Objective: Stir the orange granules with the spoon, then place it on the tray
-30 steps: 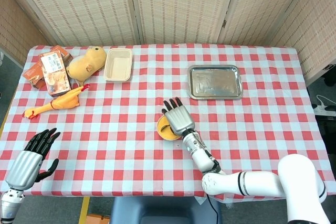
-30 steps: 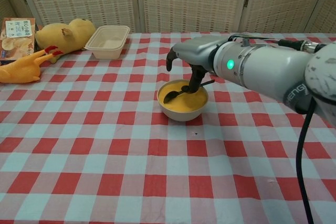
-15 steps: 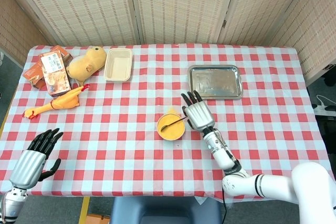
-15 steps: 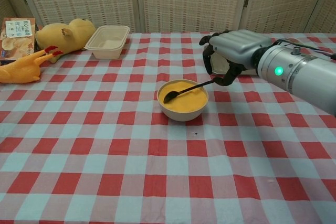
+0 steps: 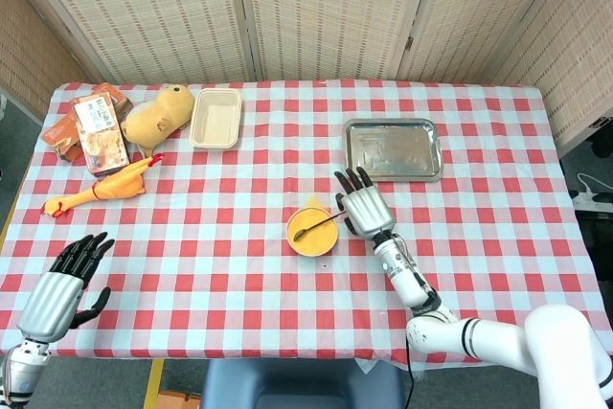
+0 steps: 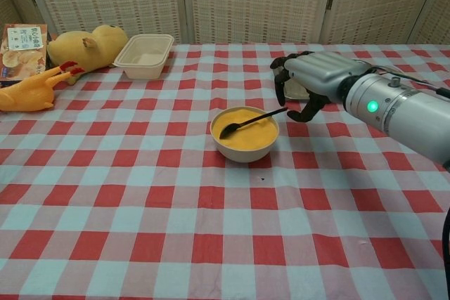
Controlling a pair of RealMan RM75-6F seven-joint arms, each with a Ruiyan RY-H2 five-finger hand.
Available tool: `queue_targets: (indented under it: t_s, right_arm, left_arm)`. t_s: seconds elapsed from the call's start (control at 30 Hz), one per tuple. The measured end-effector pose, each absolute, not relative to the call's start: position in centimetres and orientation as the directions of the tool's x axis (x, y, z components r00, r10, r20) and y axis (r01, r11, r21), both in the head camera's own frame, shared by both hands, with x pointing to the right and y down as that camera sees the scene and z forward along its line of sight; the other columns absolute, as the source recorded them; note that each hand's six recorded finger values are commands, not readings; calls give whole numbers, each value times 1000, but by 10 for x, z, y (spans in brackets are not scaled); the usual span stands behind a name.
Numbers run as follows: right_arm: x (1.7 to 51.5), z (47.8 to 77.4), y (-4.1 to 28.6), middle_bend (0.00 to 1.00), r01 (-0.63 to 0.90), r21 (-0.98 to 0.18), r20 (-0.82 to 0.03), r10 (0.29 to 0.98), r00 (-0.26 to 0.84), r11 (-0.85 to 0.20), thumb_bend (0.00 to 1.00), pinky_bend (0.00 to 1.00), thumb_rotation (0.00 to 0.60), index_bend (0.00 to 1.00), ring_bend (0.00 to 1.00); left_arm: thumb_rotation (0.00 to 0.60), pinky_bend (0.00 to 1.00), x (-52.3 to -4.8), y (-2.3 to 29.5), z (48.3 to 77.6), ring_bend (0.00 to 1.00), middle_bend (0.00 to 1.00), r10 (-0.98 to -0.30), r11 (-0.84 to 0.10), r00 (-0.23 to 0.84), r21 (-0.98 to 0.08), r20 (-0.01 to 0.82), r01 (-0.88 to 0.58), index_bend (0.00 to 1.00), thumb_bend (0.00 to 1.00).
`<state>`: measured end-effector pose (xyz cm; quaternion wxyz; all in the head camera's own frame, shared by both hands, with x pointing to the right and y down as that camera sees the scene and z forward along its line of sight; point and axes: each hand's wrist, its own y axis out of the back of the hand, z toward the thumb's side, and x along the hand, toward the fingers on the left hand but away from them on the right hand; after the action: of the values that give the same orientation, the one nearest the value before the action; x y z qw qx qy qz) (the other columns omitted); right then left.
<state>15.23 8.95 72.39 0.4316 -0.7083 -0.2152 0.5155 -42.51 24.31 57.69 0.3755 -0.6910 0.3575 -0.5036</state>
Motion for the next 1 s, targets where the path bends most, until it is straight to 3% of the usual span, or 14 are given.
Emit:
queue_targets:
  t_s: [1.0]
  right_arm:
    - [147,733,89,79,-144,-822,-561,741,370,-551,306,0,600,528,0]
  left_arm:
    - [600,117,-426,243,576,0,0,-873,-462,234,-879,428,-116,0,455]
